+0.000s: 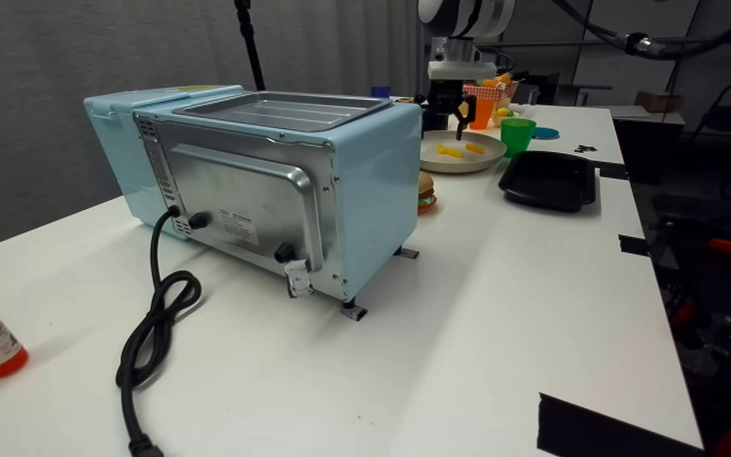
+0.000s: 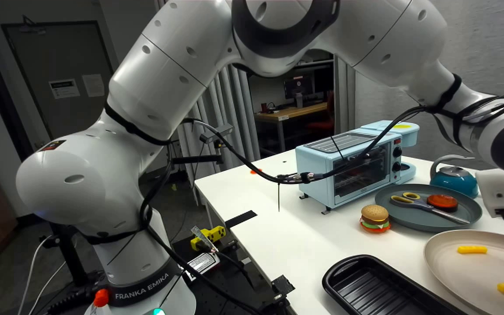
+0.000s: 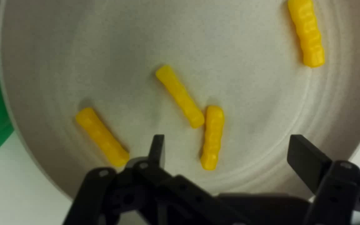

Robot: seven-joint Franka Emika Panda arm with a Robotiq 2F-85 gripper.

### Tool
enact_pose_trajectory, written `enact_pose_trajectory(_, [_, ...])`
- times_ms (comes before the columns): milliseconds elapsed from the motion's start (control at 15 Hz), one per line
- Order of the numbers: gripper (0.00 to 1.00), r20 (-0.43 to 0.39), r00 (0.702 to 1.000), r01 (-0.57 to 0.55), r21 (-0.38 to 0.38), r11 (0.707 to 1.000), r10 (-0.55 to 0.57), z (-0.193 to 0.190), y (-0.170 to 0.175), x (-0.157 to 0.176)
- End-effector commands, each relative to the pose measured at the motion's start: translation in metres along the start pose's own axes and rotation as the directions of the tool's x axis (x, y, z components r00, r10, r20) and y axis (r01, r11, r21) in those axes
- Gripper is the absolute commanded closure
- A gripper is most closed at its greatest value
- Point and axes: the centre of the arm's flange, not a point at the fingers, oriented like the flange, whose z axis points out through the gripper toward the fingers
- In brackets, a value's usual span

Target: Move the fries from the plate to the green cup

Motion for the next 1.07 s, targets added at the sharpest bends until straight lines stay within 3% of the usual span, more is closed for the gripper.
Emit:
enact_pose_trajectory(0, [0.00, -0.011, 1.000, 0.018, -0.003, 1.000, -0.018, 0.014, 0.005, -0.007])
enact_pose_trajectory(467, [0.00, -0.016, 1.000, 0.020, -0.027, 0.999, -0.021, 0.035, 0.020, -0.015])
enact_pose_trajectory(533, [0.17, -0.020, 1.000, 0.021, -0.026, 0.999, -0.021, 0.036, 0.021, -0.016])
enact_pose_trajectory(600, [0.26, -0.025, 0.999, 0.021, -0.025, 0.999, -0.021, 0.036, 0.021, -0.016])
enact_pose_trajectory(1000, [0.70, -0.046, 0.999, 0.020, -0.025, 1.000, -0.021, 0.034, 0.019, -0.016])
